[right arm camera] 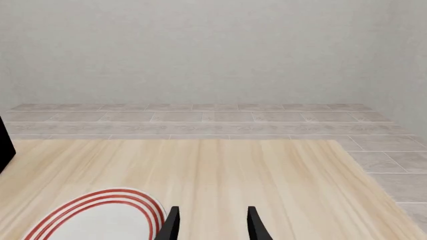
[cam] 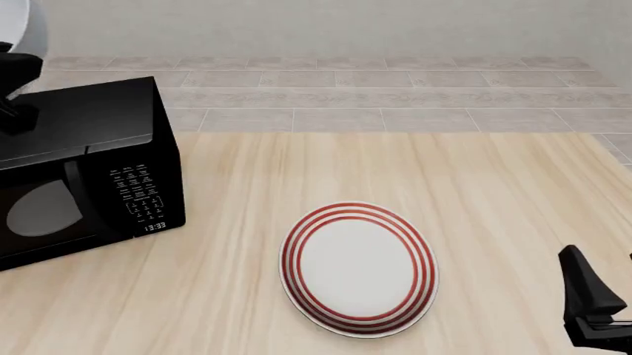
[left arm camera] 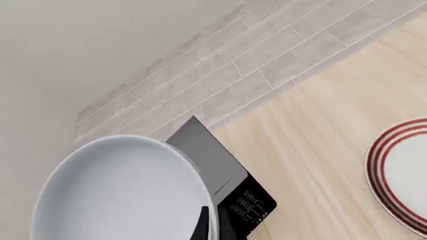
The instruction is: Pick up the white bowl and put it on the plate.
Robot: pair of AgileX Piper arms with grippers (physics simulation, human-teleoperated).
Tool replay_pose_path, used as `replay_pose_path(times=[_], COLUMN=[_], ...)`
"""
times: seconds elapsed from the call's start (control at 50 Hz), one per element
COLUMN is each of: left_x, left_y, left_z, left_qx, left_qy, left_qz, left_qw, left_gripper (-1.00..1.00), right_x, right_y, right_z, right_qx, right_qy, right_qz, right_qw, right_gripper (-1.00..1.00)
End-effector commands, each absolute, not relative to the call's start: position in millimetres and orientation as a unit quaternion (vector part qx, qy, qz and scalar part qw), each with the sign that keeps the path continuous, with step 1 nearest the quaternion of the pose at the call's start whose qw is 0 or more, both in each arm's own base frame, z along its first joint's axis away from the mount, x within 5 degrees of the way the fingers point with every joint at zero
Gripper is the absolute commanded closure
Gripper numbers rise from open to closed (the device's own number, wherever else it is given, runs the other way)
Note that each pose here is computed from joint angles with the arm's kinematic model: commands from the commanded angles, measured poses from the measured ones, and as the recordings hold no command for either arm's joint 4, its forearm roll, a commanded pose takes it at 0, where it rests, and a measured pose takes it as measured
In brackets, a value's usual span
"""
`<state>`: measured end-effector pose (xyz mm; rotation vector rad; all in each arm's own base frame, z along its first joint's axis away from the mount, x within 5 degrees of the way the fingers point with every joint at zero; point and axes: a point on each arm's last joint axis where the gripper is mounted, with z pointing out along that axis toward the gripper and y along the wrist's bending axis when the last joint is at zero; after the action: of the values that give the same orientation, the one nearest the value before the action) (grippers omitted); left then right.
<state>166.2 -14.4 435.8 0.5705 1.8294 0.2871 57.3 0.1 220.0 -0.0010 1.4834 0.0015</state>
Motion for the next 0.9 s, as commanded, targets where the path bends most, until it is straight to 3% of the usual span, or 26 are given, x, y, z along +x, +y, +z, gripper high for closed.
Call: replay_pose_path(times=[0.02,0.26,0.9], left_x=[148,139,154], left_y=[-31,-46,-94], left_z=[449,469,439], left_qx=[0.255,0.27,0.354], left_qy=[0.765,0.747,0.722], left_qz=[0.067,0.014,-0.054], left_qw=[0.588,0.608,0.593], left_gripper=[1.0,1.0,1.0], right_x=[58,58,58], right_y=[0,0,0], right_z=[218,218,218], right_qx=[-0.001,-0.001,-0.001], right_qy=[0.676,0.676,0.676], right_qz=[0.0,0.0,0.0], right_qw=[0.737,0.737,0.737], right_gripper=[-1.0,-1.0,-1.0])
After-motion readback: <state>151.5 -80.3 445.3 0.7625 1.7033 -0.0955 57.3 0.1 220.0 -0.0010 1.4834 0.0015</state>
